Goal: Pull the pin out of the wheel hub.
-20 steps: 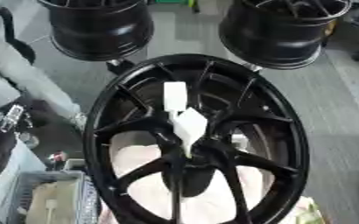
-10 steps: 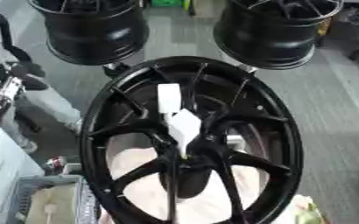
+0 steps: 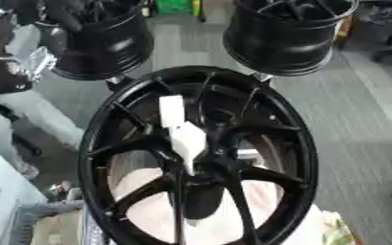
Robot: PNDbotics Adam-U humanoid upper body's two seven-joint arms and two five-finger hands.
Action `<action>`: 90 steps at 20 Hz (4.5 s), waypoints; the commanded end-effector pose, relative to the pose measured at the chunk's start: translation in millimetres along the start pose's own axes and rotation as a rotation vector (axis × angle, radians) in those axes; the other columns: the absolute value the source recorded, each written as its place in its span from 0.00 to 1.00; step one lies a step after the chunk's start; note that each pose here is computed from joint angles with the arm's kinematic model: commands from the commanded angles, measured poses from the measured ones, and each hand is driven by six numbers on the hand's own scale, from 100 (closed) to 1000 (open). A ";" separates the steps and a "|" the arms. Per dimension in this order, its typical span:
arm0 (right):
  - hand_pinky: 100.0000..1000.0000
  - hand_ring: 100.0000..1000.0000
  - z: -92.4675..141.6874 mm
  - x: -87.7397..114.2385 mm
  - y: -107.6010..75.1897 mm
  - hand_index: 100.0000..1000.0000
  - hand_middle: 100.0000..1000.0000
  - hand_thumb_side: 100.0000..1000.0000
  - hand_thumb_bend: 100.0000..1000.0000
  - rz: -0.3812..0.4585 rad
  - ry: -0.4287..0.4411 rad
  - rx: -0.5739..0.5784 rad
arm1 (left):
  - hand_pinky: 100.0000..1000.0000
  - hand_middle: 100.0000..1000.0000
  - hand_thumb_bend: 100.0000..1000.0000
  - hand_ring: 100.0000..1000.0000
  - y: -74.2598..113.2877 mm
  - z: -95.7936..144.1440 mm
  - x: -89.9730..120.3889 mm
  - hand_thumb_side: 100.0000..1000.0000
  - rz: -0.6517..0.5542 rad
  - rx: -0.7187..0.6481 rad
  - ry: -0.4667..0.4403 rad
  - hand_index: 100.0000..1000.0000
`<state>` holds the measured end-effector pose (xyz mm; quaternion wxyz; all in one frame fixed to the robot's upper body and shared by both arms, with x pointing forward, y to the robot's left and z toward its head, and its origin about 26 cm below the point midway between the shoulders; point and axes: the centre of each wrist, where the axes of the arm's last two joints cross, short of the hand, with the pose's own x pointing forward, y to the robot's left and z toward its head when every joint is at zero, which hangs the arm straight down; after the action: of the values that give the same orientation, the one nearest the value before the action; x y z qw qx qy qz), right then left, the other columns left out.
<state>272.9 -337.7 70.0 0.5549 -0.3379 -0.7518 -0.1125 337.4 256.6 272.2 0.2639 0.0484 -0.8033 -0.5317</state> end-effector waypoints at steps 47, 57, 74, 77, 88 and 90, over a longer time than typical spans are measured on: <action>0.45 0.65 -5.8 -3.0 -10.6 0.77 0.71 0.43 0.00 0.049 -0.025 0.000 | 0.72 0.69 0.42 0.67 -21.1 -107.9 -87.3 0.58 -0.530 -0.948 -0.272 0.82; 0.45 0.65 -5.3 -3.8 -10.5 0.77 0.71 0.43 0.00 0.050 -0.022 0.002 | 0.71 0.69 0.44 0.66 -35.5 -109.1 -82.3 0.60 -0.542 -1.000 -0.302 0.82; 0.45 0.65 -4.8 -4.7 -10.0 0.77 0.71 0.43 0.00 0.048 -0.018 0.005 | 0.67 0.63 0.39 0.57 -58.4 -108.3 -87.9 0.52 -0.531 -1.054 -0.296 0.81; 0.45 0.65 -4.6 -5.0 -10.2 0.77 0.71 0.43 0.00 0.048 -0.017 0.005 | 0.67 0.62 0.38 0.57 -61.0 -107.3 -88.1 0.51 -0.532 -1.065 -0.296 0.81; 0.45 0.65 -4.2 -5.5 -9.9 0.77 0.71 0.43 0.00 0.049 -0.015 0.009 | 0.60 0.57 0.32 0.48 -69.9 -107.8 -85.8 0.42 -0.516 -1.069 -0.322 0.78; 0.45 0.65 -4.2 -5.5 -9.9 0.77 0.71 0.43 0.00 0.049 -0.016 0.010 | 0.60 0.57 0.30 0.47 -71.3 -108.5 -84.9 0.40 -0.513 -1.068 -0.329 0.77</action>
<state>269.4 -345.8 60.6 0.5650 -0.3479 -0.7412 -0.1025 447.7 167.1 199.7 0.1552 0.0793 -0.5614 -0.8090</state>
